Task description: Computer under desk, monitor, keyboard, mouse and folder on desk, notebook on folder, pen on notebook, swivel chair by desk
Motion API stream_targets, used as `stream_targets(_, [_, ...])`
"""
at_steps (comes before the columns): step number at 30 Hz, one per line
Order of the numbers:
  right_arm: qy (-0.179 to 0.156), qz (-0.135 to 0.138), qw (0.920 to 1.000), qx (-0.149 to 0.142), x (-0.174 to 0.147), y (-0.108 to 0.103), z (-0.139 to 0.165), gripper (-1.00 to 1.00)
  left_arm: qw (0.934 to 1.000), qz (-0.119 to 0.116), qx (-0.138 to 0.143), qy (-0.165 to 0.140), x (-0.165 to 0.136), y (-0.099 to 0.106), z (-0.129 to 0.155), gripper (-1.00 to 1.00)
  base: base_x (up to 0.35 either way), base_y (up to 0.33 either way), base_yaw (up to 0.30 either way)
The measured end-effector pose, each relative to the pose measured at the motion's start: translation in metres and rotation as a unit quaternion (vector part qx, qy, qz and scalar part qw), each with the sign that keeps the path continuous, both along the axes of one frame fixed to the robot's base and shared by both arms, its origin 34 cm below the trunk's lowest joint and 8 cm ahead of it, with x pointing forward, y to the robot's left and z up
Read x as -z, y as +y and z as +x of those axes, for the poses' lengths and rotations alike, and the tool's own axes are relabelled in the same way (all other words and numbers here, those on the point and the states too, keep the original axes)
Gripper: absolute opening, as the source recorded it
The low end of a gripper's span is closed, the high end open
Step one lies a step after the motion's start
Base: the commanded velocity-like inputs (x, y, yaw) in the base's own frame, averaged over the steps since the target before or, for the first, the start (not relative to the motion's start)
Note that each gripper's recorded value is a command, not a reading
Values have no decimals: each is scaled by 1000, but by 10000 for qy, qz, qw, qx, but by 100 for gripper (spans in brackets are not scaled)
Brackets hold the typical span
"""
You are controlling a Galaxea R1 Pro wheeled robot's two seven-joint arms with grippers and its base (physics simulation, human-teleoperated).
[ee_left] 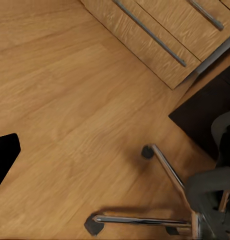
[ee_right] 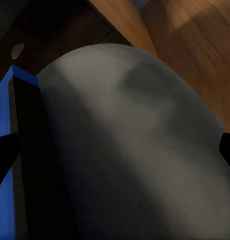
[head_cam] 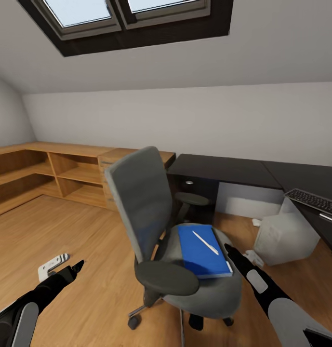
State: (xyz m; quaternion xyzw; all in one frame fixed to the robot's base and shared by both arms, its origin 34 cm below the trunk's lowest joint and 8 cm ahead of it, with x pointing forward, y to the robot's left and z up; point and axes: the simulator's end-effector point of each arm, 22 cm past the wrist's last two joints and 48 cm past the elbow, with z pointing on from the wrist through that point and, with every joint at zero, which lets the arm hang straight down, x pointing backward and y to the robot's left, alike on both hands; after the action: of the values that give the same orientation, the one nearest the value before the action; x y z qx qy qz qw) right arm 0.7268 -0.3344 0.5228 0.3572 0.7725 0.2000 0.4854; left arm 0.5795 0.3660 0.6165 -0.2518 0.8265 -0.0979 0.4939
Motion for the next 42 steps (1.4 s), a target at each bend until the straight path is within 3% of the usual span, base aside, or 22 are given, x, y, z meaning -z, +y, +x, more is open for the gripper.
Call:
stream_targets(15, [-16, -53, 10000, 32, -1, -8, 1, 100, 10000, -3, 20, 26, 3, -2, 1, 100, 0, 0, 258])
stream_targets(24, [-37, -22, 10000, 2, -1, -1, 3, 100, 10000, -4, 27, 44, 4, -3, 1, 100, 0, 0, 258])
stream_targets(42, [-78, -154, 9997, 146, 0, -18, 0, 100, 10000, 11, 16, 29, 4, -4, 1, 100, 0, 0, 270])
